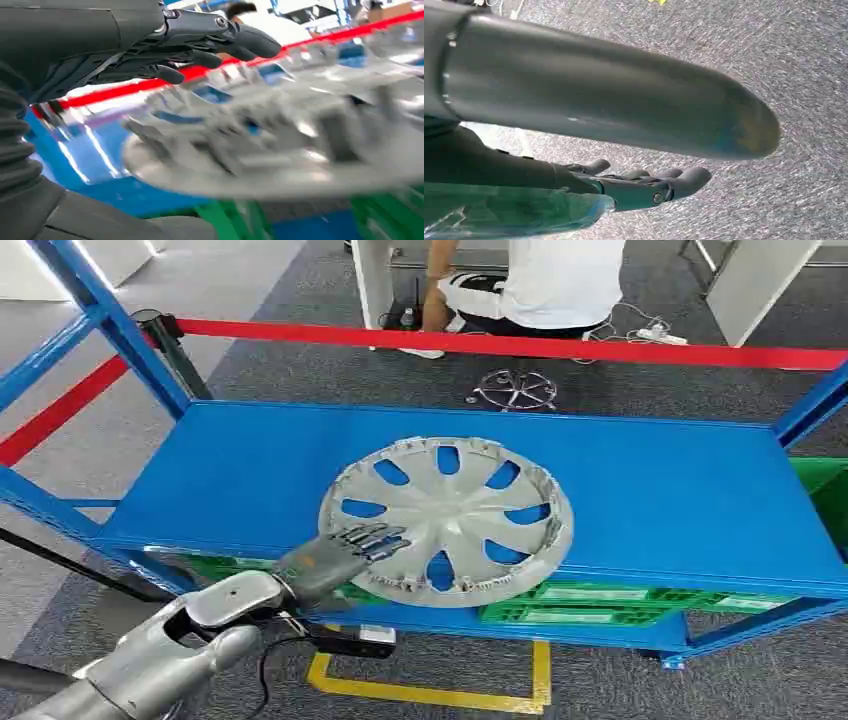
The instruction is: Take the parts from the cabinet and place them on the table.
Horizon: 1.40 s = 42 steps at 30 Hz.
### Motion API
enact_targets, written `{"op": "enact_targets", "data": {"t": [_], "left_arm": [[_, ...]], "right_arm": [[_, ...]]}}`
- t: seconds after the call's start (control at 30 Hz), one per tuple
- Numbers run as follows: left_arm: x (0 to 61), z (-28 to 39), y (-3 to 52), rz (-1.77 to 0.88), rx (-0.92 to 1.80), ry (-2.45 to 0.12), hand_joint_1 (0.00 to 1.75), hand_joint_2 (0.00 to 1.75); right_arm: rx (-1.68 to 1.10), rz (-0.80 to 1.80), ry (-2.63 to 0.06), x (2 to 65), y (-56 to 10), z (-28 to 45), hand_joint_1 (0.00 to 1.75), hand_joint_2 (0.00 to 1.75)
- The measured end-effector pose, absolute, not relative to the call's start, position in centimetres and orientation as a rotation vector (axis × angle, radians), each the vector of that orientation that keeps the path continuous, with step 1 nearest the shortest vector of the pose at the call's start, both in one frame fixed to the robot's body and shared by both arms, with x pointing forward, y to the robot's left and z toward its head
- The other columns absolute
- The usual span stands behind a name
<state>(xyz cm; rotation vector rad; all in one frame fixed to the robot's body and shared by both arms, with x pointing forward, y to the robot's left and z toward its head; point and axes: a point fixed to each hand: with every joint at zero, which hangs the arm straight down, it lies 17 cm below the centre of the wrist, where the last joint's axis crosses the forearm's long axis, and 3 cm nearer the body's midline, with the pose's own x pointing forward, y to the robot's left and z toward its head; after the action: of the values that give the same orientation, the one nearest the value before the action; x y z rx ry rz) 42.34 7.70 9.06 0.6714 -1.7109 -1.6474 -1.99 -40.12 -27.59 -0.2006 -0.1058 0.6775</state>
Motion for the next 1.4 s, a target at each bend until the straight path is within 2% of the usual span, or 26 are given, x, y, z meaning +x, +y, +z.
{"op": "enact_targets", "data": {"t": [0.43, 1.4], "left_arm": [[40.2, 3.7, 7.0, -1.613, 0.534, -1.606, 0.0, 1.75], [40.4, 3.0, 7.2, -1.589, 0.528, -1.588, 0.0, 1.75]], "right_arm": [[-0.197, 0.683, -0.116, -1.6, -39.9, -27.6, 0.0, 0.0], [-0.196, 0.687, -0.118, -1.5, -39.9, -27.6, 0.0, 0.0]]}}
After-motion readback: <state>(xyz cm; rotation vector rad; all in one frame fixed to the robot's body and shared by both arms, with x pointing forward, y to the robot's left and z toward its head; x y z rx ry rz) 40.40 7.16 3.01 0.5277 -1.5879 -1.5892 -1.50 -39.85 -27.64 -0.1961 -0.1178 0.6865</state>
